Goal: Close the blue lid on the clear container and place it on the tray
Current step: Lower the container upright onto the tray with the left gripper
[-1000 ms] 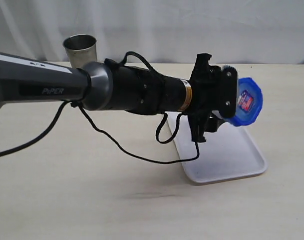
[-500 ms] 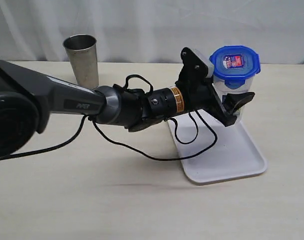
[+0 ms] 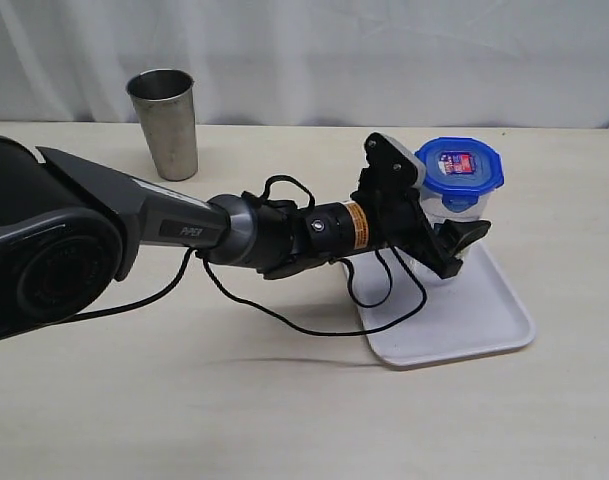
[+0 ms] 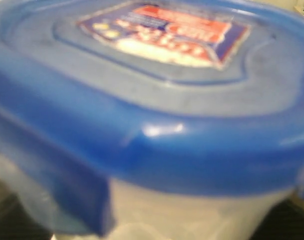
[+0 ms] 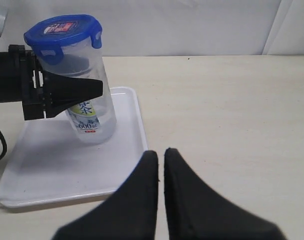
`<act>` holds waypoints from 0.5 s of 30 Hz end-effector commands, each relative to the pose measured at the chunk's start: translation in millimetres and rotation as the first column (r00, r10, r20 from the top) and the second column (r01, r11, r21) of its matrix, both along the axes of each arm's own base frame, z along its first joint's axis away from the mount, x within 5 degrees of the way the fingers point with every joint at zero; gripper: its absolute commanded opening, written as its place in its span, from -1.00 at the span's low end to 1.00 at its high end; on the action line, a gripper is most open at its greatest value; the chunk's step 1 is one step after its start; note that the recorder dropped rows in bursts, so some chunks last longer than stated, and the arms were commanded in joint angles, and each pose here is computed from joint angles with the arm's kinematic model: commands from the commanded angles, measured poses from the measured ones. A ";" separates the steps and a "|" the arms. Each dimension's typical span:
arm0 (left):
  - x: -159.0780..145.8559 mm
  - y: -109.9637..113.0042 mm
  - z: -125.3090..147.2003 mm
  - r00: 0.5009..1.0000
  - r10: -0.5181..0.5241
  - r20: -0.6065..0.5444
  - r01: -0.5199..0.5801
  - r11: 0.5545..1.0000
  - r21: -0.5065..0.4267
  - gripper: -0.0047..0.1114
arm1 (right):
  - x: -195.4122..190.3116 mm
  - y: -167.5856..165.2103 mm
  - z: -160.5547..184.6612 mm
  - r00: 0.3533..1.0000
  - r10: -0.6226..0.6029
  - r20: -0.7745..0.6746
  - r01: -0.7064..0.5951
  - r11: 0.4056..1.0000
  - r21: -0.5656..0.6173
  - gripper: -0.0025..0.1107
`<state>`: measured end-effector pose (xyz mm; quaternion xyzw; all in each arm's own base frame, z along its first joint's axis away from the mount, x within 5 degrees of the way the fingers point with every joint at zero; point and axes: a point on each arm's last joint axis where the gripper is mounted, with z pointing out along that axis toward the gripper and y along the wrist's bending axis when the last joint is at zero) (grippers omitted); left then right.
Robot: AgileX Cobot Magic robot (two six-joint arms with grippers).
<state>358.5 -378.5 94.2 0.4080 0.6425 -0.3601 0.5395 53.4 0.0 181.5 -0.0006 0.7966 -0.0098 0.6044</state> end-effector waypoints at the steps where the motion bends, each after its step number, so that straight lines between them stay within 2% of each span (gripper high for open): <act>1: 1.1 -1.9 9.7 1.000 -0.009 0.016 0.009 0.999 -0.034 -0.92 | 0.1 -0.2 0.6 1.000 -0.005 0.015 0.005 1.000 0.005 -0.88; 6: 2.0 -1.2 8.5 1.000 0.003 0.009 -0.003 1.000 -0.011 -0.92 | 0.1 -0.2 0.6 1.000 -0.005 0.015 0.005 1.000 0.005 -0.88; 11: 6.3 3.0 4.9 0.998 0.064 -0.019 -0.062 0.993 0.097 -0.92 | 0.1 -0.2 0.6 1.000 -0.005 0.015 0.005 1.000 0.005 -0.88; 15: 6.2 2.8 6.8 0.996 0.070 -0.048 -0.066 0.995 0.077 -0.92 | 0.1 -0.2 0.6 1.000 -0.005 0.015 0.005 1.000 0.005 -0.88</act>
